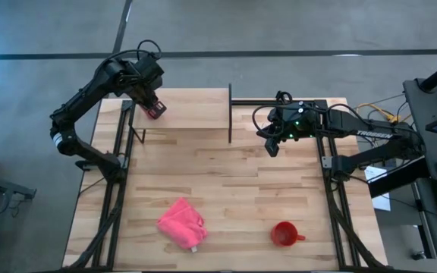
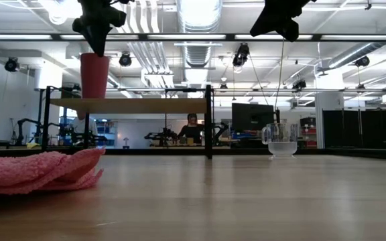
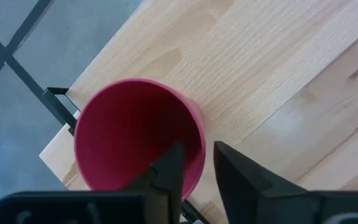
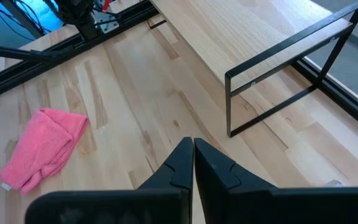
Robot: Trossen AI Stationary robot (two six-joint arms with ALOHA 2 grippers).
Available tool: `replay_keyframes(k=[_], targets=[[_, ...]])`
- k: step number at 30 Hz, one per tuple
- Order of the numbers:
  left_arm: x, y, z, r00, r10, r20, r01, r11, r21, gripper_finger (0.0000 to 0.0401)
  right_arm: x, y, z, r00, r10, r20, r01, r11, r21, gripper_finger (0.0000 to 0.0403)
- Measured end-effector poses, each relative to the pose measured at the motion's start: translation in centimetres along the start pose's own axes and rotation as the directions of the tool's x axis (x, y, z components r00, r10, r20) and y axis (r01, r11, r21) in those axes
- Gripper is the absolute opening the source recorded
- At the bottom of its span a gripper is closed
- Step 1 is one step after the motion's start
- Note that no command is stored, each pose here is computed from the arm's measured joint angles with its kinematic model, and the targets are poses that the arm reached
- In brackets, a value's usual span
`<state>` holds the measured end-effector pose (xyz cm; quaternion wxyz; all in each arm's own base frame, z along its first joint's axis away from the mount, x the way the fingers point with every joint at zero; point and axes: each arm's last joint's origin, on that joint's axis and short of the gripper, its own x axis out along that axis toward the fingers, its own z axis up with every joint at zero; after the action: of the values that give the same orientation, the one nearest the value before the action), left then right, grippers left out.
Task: Stack small to large cups/mugs on shelf
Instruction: Put the pink cup on the shelf, then put the red mug on the shelf
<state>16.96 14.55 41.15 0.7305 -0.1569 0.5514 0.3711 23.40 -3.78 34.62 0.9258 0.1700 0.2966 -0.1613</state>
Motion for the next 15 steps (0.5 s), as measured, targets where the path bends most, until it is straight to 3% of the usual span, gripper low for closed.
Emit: replay_keyframes(k=[9,15], targets=[[-0.8,0.1,0.1,0.999,-0.013,0.031,0.014,1.0,-0.016,0.0091,0.0,0.0,0.0,1.0,0.0,0.0,0.0,1.0,-0.003,0.0009],[-2.9,0.1,0.3,0.978,-0.178,0.109,0.188,0.978,-0.091,0.0091,0.0,0.0,0.0,1.0,0.0,0.0,0.0,1.0,-0.003,0.0009]])
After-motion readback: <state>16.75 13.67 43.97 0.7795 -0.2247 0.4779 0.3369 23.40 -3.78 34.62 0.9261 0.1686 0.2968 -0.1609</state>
